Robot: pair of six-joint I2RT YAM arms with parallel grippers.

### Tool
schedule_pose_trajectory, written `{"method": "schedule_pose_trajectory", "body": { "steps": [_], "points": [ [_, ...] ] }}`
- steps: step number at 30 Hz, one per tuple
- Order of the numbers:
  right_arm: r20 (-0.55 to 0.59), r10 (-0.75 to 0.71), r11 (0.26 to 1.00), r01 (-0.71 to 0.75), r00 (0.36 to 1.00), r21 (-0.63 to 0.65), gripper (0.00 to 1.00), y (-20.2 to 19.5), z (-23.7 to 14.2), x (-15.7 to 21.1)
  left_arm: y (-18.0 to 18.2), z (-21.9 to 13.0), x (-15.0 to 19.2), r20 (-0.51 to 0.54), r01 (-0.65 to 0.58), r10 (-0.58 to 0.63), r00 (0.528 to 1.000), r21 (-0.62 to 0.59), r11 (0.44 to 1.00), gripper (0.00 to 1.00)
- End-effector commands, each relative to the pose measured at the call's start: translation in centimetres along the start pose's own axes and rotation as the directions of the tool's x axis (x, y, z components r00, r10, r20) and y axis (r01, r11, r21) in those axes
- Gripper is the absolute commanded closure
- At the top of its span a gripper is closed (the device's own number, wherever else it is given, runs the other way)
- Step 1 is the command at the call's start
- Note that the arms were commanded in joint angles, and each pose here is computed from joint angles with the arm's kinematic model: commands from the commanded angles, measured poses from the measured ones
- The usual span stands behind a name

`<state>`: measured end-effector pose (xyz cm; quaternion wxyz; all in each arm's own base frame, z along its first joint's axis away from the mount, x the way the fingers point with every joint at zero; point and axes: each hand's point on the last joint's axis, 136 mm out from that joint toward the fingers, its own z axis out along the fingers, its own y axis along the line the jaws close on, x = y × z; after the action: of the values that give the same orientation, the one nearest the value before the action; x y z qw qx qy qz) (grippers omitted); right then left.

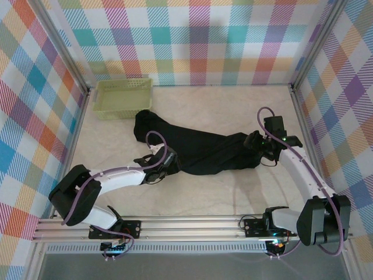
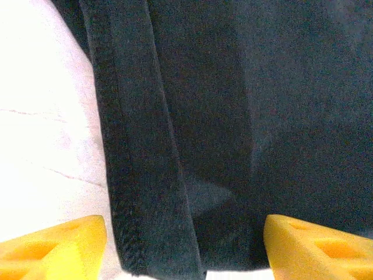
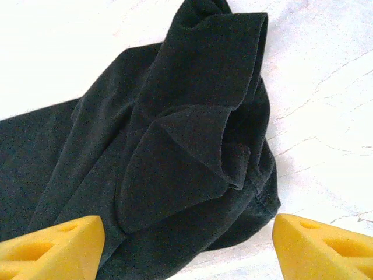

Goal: Fold the inside-out t-shirt

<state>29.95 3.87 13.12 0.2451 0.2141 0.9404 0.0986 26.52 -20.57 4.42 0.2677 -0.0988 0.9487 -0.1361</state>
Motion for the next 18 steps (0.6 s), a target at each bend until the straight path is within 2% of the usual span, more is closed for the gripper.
{"method": "schedule_pose_trajectory", "body": {
  "steps": [1,10,13,16,18],
  "points": [
    [-0.018,0.003,1.000,-0.003,1.000,-0.006,0.24,-0.10,0.50,0.40,-0.18,-0.24,0.25,0.010,-0.007,0.007,1.000,0.029,1.000,0.33],
    [-0.026,-0.001,1.000,0.001,1.000,-0.004,0.23,-0.06,0.55,0.46,0.54,0.65,0.87,-0.013,-0.026,0.025,1.000,-0.014,1.000,0.54],
    [-0.024,-0.004,1.000,0.004,1.000,0.001,0.23,-0.11,0.59,0.43,0.27,0.67,0.87,-0.017,-0.030,0.030,0.999,-0.011,0.999,0.53],
    [-0.025,-0.003,1.000,0.003,1.000,0.010,0.23,-0.30,0.73,0.43,0.24,0.10,0.81,0.004,-0.068,0.068,0.998,-0.039,0.997,0.44],
    [-0.025,-0.004,1.000,0.004,1.000,0.014,0.23,-0.37,0.86,0.45,0.23,-0.13,0.93,0.007,-0.087,0.088,0.996,-0.050,0.995,0.42]
  ]
}}
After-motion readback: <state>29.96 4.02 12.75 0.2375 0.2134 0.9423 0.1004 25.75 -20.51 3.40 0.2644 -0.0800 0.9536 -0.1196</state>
